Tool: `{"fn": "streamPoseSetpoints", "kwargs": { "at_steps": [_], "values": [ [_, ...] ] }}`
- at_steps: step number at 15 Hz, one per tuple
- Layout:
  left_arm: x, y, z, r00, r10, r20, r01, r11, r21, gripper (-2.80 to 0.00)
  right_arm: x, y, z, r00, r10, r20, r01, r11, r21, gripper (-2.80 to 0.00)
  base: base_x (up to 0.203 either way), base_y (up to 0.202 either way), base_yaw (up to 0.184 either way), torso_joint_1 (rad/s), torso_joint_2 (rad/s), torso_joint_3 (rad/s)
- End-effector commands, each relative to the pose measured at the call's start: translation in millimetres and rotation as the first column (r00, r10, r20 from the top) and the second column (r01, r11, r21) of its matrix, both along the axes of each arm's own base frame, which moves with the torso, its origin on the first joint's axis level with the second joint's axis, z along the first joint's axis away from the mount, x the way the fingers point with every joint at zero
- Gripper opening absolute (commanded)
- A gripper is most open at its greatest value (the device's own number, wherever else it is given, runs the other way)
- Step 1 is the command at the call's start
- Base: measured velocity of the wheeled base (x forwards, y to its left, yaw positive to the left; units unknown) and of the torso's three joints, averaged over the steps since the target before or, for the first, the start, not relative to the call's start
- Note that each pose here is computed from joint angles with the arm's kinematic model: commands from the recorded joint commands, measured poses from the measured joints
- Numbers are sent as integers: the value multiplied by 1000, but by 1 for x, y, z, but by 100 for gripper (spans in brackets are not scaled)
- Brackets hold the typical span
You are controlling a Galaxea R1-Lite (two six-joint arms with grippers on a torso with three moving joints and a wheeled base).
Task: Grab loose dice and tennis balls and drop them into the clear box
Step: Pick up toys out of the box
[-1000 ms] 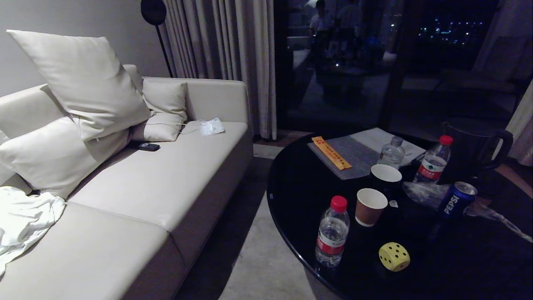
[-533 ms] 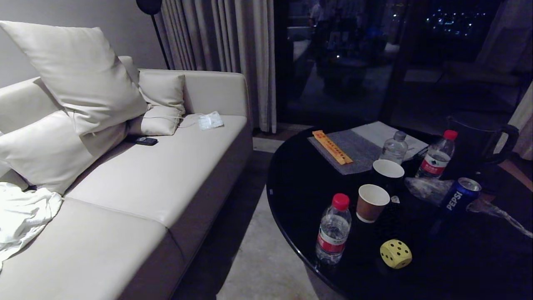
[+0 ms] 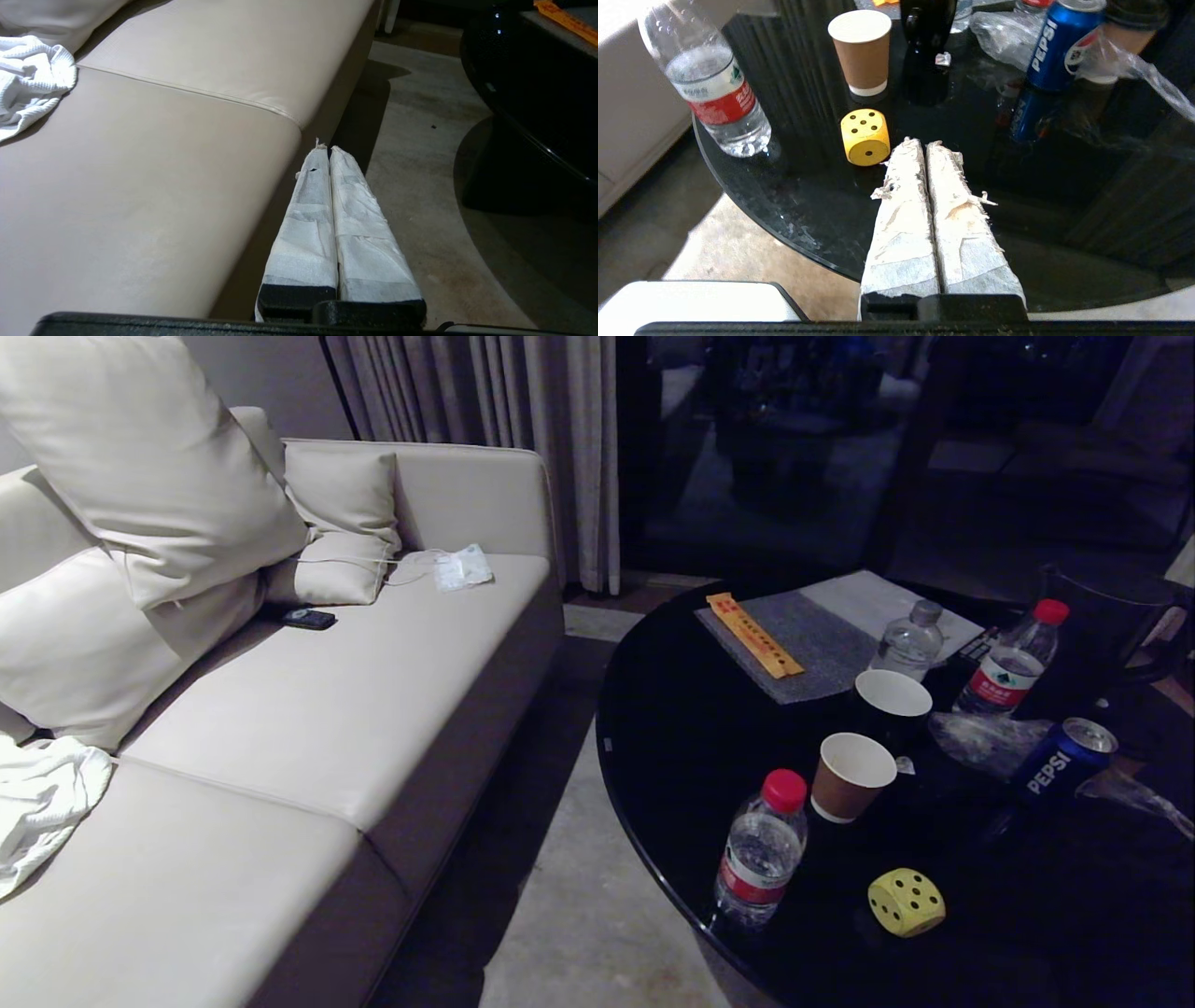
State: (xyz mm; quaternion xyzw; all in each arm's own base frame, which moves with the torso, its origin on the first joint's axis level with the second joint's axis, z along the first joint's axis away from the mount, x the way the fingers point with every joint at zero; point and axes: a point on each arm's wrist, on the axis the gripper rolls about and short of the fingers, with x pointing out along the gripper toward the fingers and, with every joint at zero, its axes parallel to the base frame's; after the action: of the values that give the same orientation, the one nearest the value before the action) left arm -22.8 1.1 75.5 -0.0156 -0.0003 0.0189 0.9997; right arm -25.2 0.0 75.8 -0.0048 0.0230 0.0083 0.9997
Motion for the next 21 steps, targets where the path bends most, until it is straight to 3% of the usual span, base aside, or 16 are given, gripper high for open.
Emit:
{"fn": "streamPoseSetpoints", "kwargs": {
  "at_steps": [1,3,5,7,10,13,16,18,21],
  "values": [
    [0,0,0,1000,4,-3,-4,1000,-9,-280,0,0,0,1000,4,-6,-4,1000,-6,-280,0,0,0,9,7,-35],
    [0,0,0,1000,4,-3,-4,1000,-10,-280,-2,0,7,1000,5,17,-5,999,-38,-280,0,0,0,2,3,-39],
    [0,0,0,1000,4,-3,-4,1000,-10,-280,-4,0,32,1000,8,20,-7,999,-46,-280,0,0,0,0,0,0],
    [0,0,0,1000,4,-3,-4,1000,-10,-280,8,1,60,995,27,-93,-31,999,-45,-280,0,0,0,0,0,0],
    [0,0,0,1000,4,-3,-4,1000,-10,-280,45,2,89,955,76,-286,-86,996,-23,-280,0,0,0,0,0,0],
    [0,0,0,1000,4,-3,-4,1000,-10,-280,93,5,103,879,144,-455,-154,988,14,-280,0,0,0,0,0,0],
    [0,0,0,1000,4,-3,-4,1000,-10,-280,149,13,101,770,185,-611,-185,981,63,-280,0,0,0,0,0,0],
    [0,0,0,1000,4,-3,-4,1000,-10,-280,185,23,94,696,213,-686,-216,973,84,-280,0,0,0,0,0,0],
    [0,0,0,1000,4,-3,-4,1000,-10,-280,230,35,85,625,225,-748,-232,968,97,-280,0,0,0,0,0,0]
  ]
}}
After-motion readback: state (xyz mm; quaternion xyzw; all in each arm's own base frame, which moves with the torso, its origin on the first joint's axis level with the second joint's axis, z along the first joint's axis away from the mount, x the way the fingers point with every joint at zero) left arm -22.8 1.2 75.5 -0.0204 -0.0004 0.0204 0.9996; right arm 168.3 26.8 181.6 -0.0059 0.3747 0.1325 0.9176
